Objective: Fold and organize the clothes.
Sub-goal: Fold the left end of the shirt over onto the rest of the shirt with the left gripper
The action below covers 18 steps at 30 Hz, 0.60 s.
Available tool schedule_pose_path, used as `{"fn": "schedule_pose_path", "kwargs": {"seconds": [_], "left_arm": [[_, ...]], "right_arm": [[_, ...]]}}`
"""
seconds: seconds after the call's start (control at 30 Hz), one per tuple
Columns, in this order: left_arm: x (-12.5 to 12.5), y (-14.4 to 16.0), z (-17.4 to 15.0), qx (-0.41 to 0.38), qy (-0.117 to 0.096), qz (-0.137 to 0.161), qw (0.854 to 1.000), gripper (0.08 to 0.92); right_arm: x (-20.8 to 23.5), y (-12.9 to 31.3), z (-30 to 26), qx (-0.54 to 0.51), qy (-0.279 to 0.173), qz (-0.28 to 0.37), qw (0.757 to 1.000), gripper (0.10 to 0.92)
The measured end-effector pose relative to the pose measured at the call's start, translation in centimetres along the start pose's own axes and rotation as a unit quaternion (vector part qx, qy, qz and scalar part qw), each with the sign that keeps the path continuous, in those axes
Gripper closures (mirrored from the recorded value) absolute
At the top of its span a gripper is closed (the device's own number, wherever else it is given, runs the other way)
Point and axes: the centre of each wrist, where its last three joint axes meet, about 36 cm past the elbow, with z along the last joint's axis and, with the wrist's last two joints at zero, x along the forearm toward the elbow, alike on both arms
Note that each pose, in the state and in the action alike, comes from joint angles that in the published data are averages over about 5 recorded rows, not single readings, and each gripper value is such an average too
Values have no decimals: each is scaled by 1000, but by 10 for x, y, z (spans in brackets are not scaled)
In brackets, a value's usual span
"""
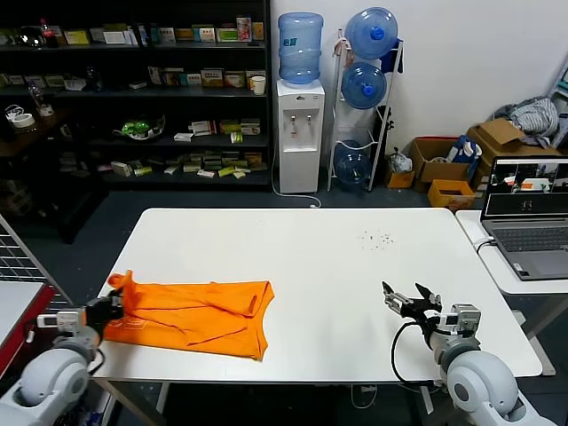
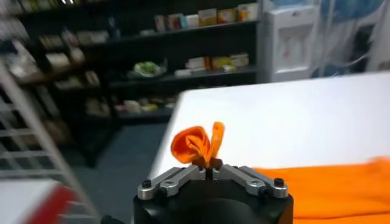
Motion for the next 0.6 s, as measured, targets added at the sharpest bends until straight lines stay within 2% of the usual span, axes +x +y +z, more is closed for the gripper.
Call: {"fn": "schedule_pose_path", "kwargs": {"seconds": [0.13,0.27,0.43,0.6], "left_arm": [[9,-53,-9,66,14,50,996,886],[18,-92,-14,102,30,89,990,886],[25,-125,-16,129,44,126,983,886],[27,-144,-15,137,50,145,979,886]], "right_arm": [[3,1,1,-2,0,3,1000,200],[5,0,4,-5,2,6,1000,200],[5,2,5,-9,2,7,1000,200],[6,2,7,-11,4,8,1000,200]]}}
